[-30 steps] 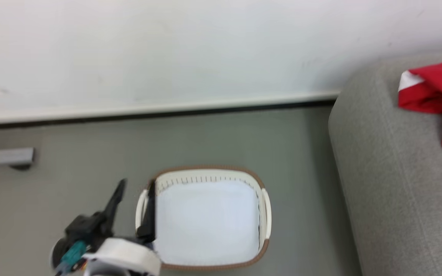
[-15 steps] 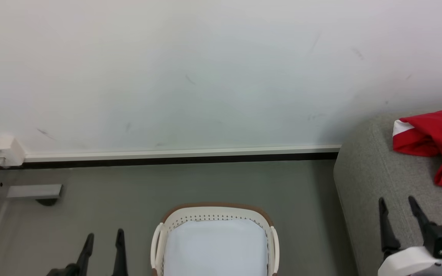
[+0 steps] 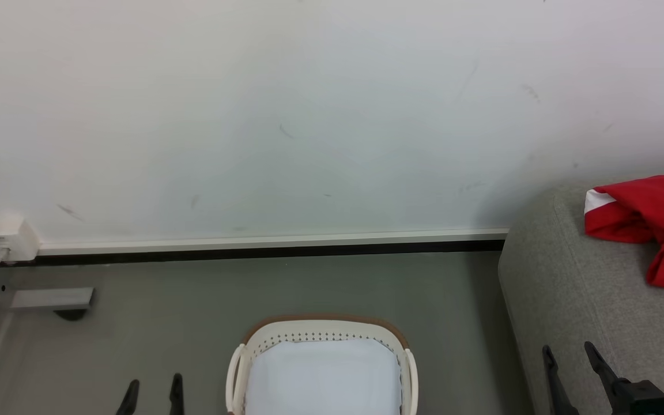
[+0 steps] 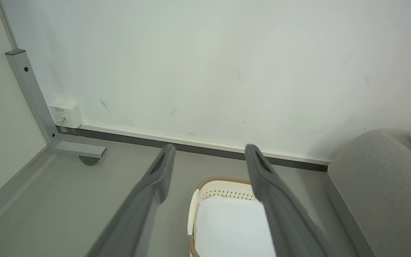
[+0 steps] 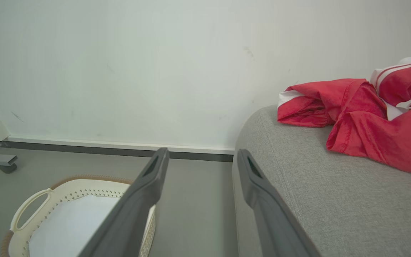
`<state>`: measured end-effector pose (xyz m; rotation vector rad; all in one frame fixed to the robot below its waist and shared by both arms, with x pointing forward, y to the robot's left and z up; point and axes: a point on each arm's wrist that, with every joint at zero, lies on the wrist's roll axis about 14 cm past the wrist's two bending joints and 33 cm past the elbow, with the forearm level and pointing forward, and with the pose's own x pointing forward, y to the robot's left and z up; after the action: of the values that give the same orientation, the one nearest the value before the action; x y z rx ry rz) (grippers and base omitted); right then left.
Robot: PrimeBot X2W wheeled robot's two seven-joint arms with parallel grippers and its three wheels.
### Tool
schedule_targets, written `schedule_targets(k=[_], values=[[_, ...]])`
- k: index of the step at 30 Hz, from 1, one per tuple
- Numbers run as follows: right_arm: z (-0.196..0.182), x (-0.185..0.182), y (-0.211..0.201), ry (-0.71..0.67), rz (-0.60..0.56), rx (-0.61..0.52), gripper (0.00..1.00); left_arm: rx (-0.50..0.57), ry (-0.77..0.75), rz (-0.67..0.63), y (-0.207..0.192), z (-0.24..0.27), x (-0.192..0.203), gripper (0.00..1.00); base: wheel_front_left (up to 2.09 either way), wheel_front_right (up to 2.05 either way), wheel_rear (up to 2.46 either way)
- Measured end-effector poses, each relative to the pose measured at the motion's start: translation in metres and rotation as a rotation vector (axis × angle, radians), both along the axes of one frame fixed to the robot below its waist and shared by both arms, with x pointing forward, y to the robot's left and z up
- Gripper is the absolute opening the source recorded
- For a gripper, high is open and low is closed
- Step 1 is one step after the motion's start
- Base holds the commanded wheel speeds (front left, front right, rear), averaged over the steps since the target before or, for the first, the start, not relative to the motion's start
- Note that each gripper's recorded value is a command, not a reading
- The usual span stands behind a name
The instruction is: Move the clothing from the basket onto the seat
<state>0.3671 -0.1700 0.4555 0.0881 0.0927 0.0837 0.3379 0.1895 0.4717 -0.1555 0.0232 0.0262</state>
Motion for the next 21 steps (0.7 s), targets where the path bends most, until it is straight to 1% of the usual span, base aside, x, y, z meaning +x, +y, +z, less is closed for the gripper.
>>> schedule_targets(k=[21], values=[[0.0027,0.0003,0.0021,-0.008,0.003,0.014,1.0,-0.006,0.017,-0.012,0.002,-0.0072,-0.0032,1.0,0.0,0.0,0.0]])
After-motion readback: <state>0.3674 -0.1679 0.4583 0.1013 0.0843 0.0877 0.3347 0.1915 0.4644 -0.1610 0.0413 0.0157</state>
